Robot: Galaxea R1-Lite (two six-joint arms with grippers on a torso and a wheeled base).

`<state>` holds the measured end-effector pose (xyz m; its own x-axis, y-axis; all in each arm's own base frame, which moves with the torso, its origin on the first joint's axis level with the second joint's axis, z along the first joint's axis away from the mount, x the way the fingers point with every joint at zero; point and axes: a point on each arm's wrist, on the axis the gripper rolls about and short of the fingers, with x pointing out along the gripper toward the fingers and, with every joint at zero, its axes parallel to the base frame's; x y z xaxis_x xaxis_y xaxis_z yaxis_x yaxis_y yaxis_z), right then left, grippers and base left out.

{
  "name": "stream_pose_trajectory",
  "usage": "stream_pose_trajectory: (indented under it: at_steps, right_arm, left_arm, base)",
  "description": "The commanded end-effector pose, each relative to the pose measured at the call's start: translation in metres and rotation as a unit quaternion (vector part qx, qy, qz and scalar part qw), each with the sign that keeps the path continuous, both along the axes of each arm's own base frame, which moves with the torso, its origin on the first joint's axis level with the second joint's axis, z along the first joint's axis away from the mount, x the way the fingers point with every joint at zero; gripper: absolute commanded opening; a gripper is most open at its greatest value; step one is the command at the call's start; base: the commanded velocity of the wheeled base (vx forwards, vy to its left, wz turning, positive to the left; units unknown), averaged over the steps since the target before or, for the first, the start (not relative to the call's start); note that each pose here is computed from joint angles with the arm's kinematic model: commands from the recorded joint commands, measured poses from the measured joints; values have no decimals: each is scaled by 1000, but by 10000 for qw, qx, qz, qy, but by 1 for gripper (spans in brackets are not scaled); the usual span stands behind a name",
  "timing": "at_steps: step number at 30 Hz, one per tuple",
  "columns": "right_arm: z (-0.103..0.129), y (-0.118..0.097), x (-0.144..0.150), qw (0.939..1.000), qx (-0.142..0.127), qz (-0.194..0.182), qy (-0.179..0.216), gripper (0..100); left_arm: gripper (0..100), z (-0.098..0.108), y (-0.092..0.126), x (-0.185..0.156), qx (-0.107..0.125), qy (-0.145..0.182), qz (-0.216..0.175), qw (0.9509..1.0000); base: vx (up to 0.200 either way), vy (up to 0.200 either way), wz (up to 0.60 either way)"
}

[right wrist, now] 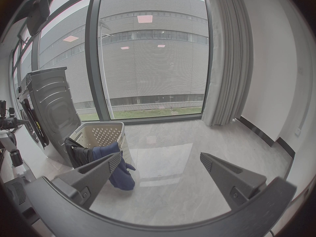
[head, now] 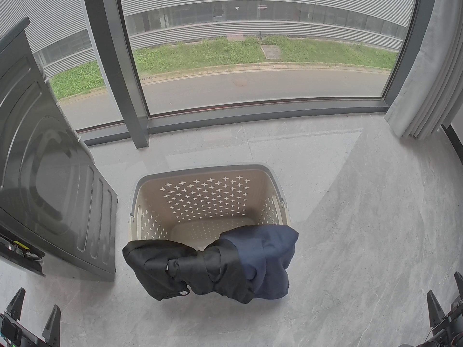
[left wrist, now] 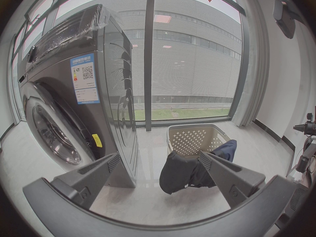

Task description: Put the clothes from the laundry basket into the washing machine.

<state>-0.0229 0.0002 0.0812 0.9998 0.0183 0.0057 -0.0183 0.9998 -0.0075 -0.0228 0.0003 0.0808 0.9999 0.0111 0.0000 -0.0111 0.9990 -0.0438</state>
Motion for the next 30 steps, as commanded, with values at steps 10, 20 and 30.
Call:
stream_pose_trajectory:
  at_steps: [10, 20, 30]
  right_arm:
    - [-5, 0, 0, 10000, -1, 8, 13, 100]
    - [-5, 0, 0, 10000, -1, 8, 21, 100]
    - [-5, 0, 0, 10000, 6, 8, 14, 100]
  left_arm:
    - [100, -5, 0, 0, -3, 31, 6, 10000]
    - [100, -5, 0, 0, -3, 31, 6, 10000]
    - [100, -5, 0, 0, -3, 31, 6, 10000]
  base:
    - [-200, 0, 0]
    - [0, 0, 60]
    - [0, 60, 300]
